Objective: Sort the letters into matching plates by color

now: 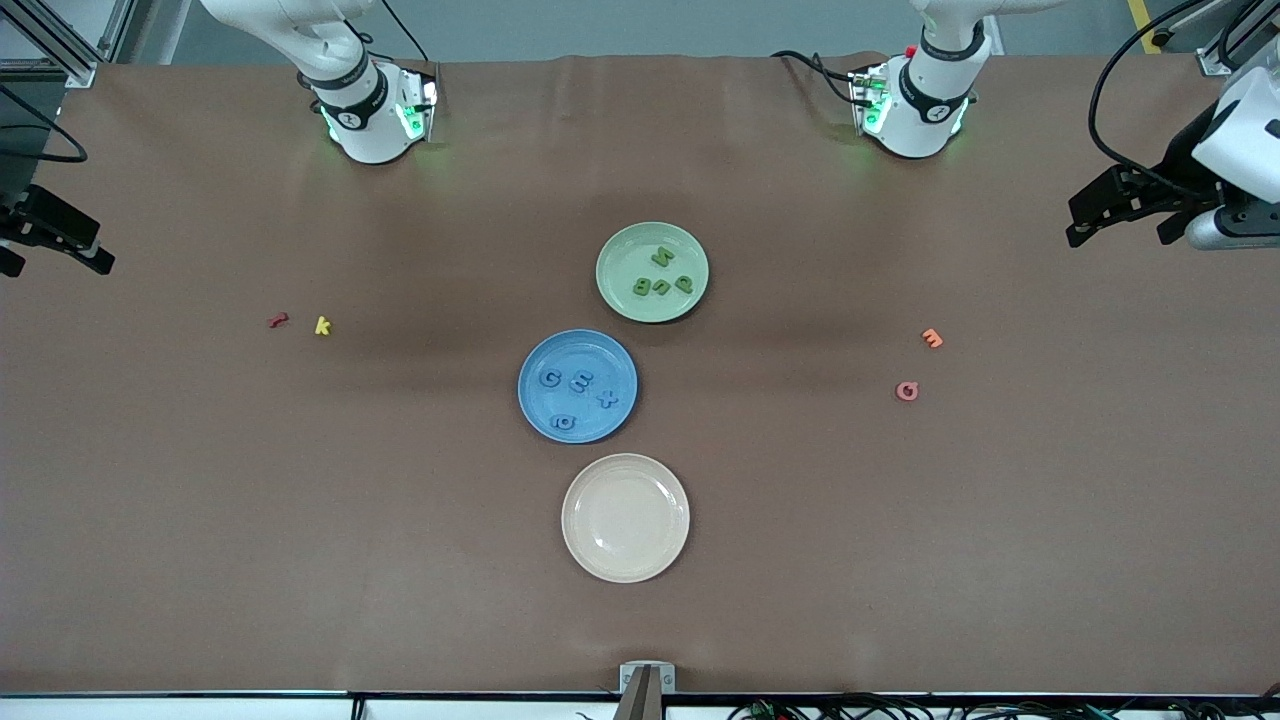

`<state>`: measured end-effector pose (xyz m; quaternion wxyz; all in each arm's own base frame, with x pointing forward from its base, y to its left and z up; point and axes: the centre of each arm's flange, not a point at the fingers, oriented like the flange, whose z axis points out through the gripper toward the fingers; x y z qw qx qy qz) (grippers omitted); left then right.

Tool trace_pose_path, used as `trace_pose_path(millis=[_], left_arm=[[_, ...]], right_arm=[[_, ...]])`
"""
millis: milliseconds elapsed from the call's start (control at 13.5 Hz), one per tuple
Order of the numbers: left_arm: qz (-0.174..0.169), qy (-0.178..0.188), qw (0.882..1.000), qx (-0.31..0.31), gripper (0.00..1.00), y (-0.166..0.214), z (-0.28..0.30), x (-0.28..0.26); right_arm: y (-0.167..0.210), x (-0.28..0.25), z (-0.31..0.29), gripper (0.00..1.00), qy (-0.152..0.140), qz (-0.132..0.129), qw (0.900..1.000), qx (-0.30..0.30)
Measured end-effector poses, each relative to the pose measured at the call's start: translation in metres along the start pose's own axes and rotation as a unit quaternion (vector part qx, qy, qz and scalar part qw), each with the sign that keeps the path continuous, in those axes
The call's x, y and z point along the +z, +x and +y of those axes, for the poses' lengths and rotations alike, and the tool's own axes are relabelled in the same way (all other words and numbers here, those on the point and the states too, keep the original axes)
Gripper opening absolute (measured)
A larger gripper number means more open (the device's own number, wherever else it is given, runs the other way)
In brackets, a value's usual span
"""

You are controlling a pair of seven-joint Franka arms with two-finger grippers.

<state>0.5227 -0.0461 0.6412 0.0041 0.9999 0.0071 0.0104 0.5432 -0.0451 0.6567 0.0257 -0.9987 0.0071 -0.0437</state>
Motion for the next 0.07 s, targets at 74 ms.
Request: trace_pose_path(millis=[74], left_arm=[[0.002,0.000,1.000,0.003,1.00,0.0002,-0.0016,-0.0022]], right_arm=[[0.0000,0.0000,0.0006,1.00,-0.003,0.000,1.000,0.000]])
